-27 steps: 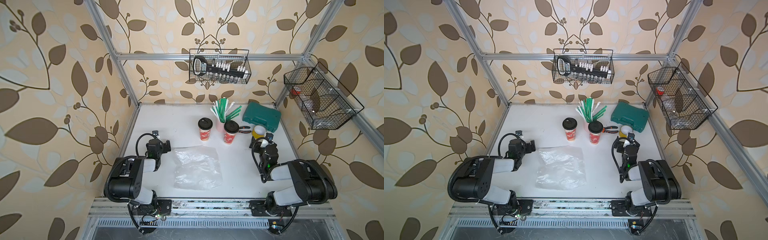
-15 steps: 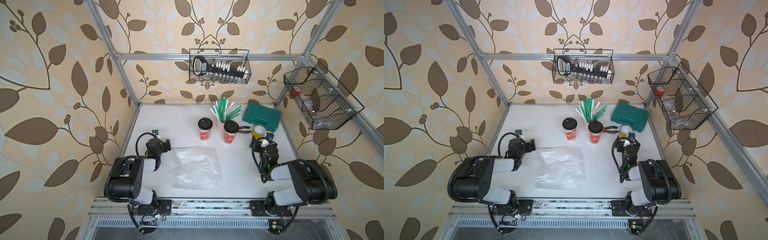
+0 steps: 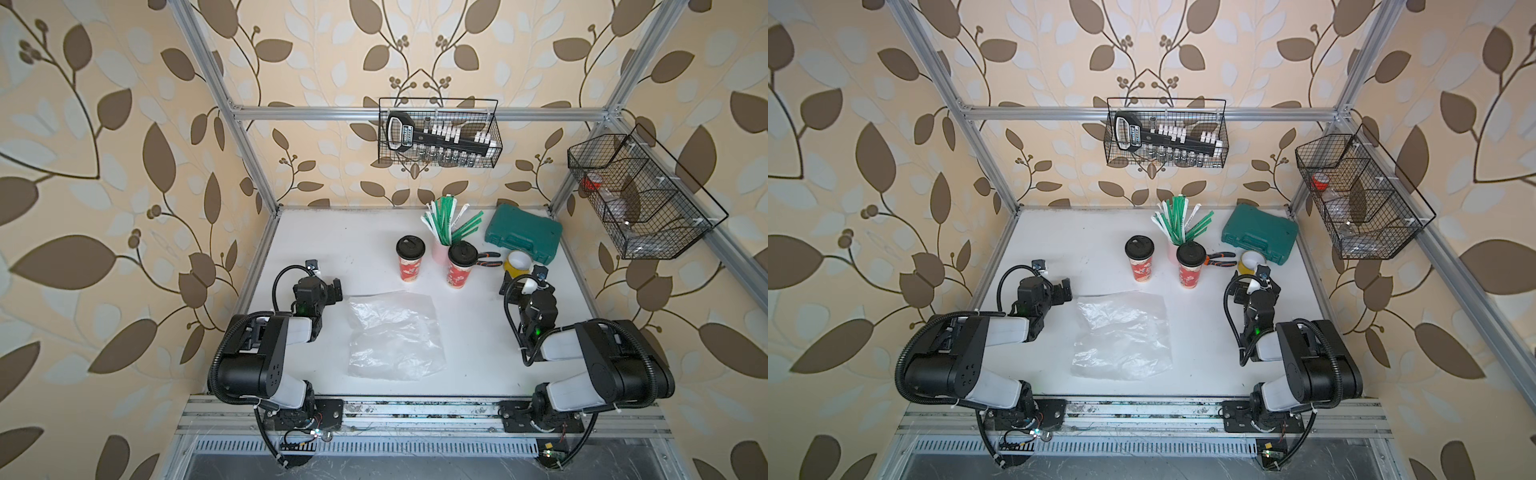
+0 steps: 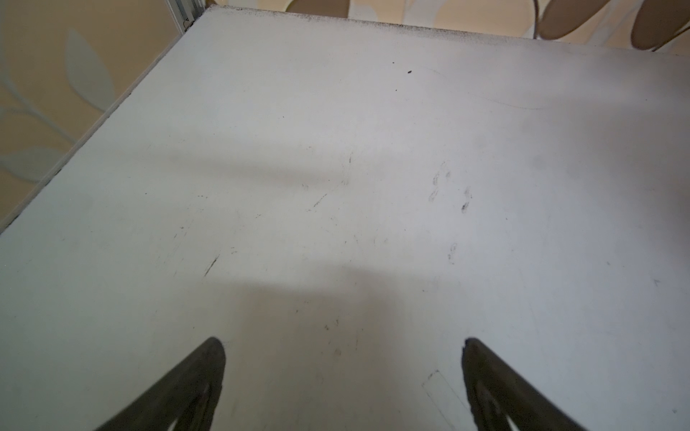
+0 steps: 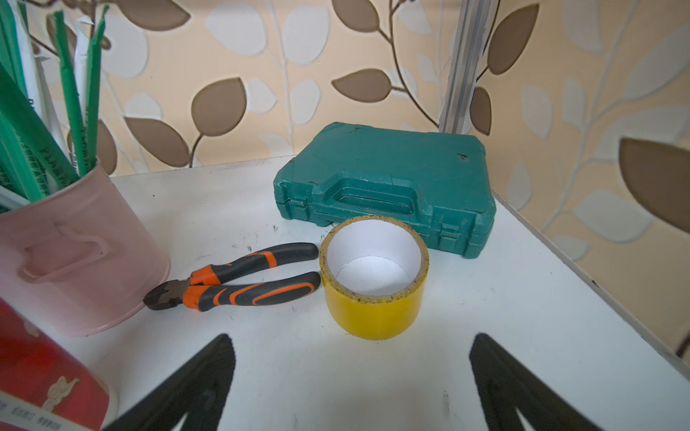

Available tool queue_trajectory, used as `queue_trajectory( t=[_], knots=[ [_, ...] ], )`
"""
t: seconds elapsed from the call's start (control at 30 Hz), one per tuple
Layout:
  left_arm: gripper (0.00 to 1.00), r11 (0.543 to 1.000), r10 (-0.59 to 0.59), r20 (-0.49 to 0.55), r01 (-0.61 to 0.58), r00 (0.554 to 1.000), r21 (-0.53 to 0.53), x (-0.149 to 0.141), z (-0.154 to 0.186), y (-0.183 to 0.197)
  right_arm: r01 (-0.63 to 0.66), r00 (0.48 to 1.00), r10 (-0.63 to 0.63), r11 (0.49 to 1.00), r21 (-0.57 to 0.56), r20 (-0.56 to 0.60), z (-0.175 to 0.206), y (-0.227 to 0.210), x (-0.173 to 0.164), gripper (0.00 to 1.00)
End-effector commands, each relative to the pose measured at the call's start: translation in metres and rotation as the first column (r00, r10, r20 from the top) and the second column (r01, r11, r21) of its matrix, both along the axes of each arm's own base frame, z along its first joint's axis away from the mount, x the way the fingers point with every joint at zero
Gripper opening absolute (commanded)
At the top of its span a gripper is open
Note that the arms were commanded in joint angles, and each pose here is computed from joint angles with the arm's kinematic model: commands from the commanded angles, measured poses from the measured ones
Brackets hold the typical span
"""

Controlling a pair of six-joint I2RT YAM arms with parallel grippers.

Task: Pack milk tea into plastic carrier bags
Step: Adjust the plastic carrier bag at the center of the board.

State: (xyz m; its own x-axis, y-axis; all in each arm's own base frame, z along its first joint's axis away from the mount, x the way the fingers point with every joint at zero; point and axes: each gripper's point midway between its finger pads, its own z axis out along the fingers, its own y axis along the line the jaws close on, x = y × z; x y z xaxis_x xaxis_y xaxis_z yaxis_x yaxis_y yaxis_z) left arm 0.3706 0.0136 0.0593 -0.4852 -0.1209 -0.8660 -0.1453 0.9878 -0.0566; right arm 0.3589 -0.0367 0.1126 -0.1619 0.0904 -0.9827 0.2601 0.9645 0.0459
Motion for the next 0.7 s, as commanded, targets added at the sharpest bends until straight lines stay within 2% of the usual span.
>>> queue_trajectory(
  t=[0.0, 0.07, 0.1, 0.17, 0.23, 0.3, 0.33, 0.37, 0.4, 0.43, 0.47, 0.5, 0.6, 0.67],
  knots=[
    [0.99, 0.996, 0.048, 0.035, -0.051, 0.998, 0.071, 0.015, 0.033, 0.005, 0.003, 1.0, -0.003, 1.0, -0.01, 0.025, 0.008, 0.0, 0.004, 1.0],
    [0.99, 0.977, 0.186, 0.009, -0.186, 0.982, 0.107, 0.014, 0.07, 0.015, 0.056, 0.998, -0.055, 0.998, -0.012, 0.032, 0.013, -0.005, 0.002, 1.0],
    [0.99, 0.957, 0.283, 0.01, -0.283, 0.959, 0.063, 0.008, 0.086, 0.023, 0.031, 0.999, -0.031, 0.999, -0.023, 0.036, 0.016, -0.001, 0.002, 1.0],
    [0.99, 0.919, 0.384, -0.045, -0.386, 0.922, -0.077, -0.011, 0.11, 0.026, 0.118, 0.993, -0.116, 0.99, -0.079, 0.036, 0.029, 0.0, -0.003, 0.99],
    [0.99, 0.833, 0.477, -0.139, -0.496, 0.868, -0.243, -0.036, 0.126, 0.023, 0.156, 0.988, -0.157, 0.986, -0.057, -0.008, 0.041, 0.009, -0.006, 1.0],
    [0.99, 0.803, 0.409, -0.177, -0.445, 0.895, -0.396, -0.041, 0.14, 0.002, 0.062, 0.998, -0.061, 0.995, 0.078, -0.018, 0.056, 0.027, -0.008, 0.99],
    [0.99, 0.778, 0.366, -0.2, -0.417, 0.909, -0.471, -0.044, 0.142, -0.009, 0.026, 0.999, -0.022, 0.991, 0.131, -0.036, 0.058, 0.035, -0.014, 1.0],
    [0.99, 0.747, 0.292, -0.215, -0.362, 0.932, -0.557, -0.047, 0.147, -0.026, 0.034, 0.999, -0.029, 0.971, 0.239, -0.023, 0.064, 0.036, -0.022, 1.0],
    [0.99, 0.742, 0.17, -0.159, -0.232, 0.973, -0.629, -0.045, 0.159, -0.048, 0.073, 0.997, -0.073, 0.931, 0.357, -0.015, 0.065, 0.032, -0.033, 1.0],
    [0.99, 0.74, 0.089, -0.091, -0.127, 0.992, -0.66, -0.044, 0.17, -0.062, 0.075, 0.997, -0.078, 0.905, 0.418, -0.01, 0.066, 0.032, -0.04, 1.0],
    [0.99, 0.736, 0.074, -0.084, -0.111, 0.994, -0.668, -0.05, 0.174, -0.069, -0.014, 1.0, 0.007, 0.901, 0.433, 0.016, 0.071, 0.044, -0.044, 1.0],
    [0.99, 0.75, 0.062, -0.107, -0.117, 0.992, -0.65, -0.058, 0.178, -0.073, -0.113, 0.994, 0.103, 0.886, 0.45, 0.048, 0.076, 0.057, -0.049, 1.0],
    [0.99, 0.849, -0.028, -0.233, -0.1, 0.972, -0.52, -0.079, 0.175, -0.101, -0.336, 0.938, 0.32, 0.764, 0.55, 0.129, 0.079, 0.088, -0.066, 0.99],
    [0.99, 0.883, -0.105, -0.296, -0.048, 0.949, -0.466, -0.094, 0.166, -0.129, -0.343, 0.931, 0.344, 0.701, 0.625, 0.124, 0.07, 0.091, -0.072, 1.0]
  ],
)
